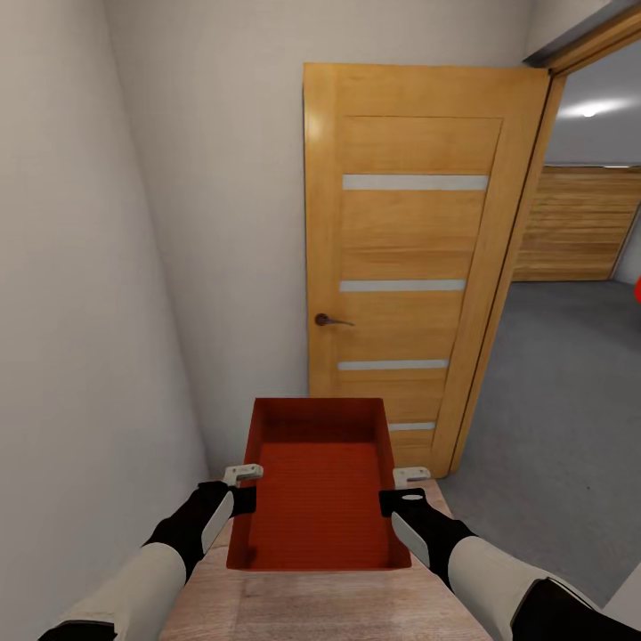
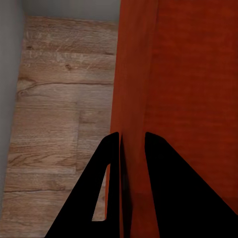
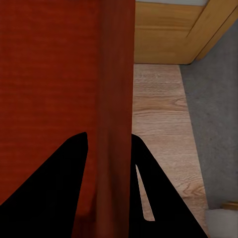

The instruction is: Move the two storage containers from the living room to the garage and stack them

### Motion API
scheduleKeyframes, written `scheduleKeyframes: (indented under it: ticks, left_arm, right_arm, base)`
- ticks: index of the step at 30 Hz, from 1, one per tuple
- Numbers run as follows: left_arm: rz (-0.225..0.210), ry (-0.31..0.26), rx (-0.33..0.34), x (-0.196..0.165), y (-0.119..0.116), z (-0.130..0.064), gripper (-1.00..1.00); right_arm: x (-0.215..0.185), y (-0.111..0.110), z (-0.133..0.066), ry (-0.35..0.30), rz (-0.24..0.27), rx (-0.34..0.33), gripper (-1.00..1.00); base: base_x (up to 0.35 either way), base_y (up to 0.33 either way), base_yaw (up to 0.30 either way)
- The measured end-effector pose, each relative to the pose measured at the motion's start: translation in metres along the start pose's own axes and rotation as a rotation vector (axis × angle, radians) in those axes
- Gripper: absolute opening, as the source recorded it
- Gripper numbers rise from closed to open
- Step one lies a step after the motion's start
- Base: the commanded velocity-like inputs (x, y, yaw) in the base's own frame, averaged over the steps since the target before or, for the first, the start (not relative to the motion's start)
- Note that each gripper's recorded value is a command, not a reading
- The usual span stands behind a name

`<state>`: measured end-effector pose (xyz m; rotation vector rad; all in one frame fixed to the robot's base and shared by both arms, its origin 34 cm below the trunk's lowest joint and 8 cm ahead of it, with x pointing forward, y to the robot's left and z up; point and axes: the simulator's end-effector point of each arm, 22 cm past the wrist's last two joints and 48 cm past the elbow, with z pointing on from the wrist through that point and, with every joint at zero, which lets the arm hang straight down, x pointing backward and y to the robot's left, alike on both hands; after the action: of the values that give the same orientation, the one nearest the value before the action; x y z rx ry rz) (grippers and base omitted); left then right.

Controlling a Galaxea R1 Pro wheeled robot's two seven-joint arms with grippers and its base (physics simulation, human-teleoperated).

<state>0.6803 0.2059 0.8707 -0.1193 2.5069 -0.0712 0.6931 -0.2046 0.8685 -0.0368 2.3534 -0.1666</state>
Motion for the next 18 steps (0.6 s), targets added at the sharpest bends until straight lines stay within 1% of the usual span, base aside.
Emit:
scheduleKeyframes:
  ticks: [15,18]
  left_arm:
    - [0.000,0.000,0.000,0.0000,0.0000,0.0000,-1.00]
    - [0.000,0.000,0.000,0.0000,0.0000,0.0000,-1.00]
  right_arm:
    - [-0.0001,0.0000,0.0000,0.000,0.000,0.000,-1.00]
    - [0.0001,0.0000,0.0001,0.000,0.001,0.000,-1.00]
  base:
    - [0.000,0.000,0.000]
    - [0.000,0.000,-0.085]
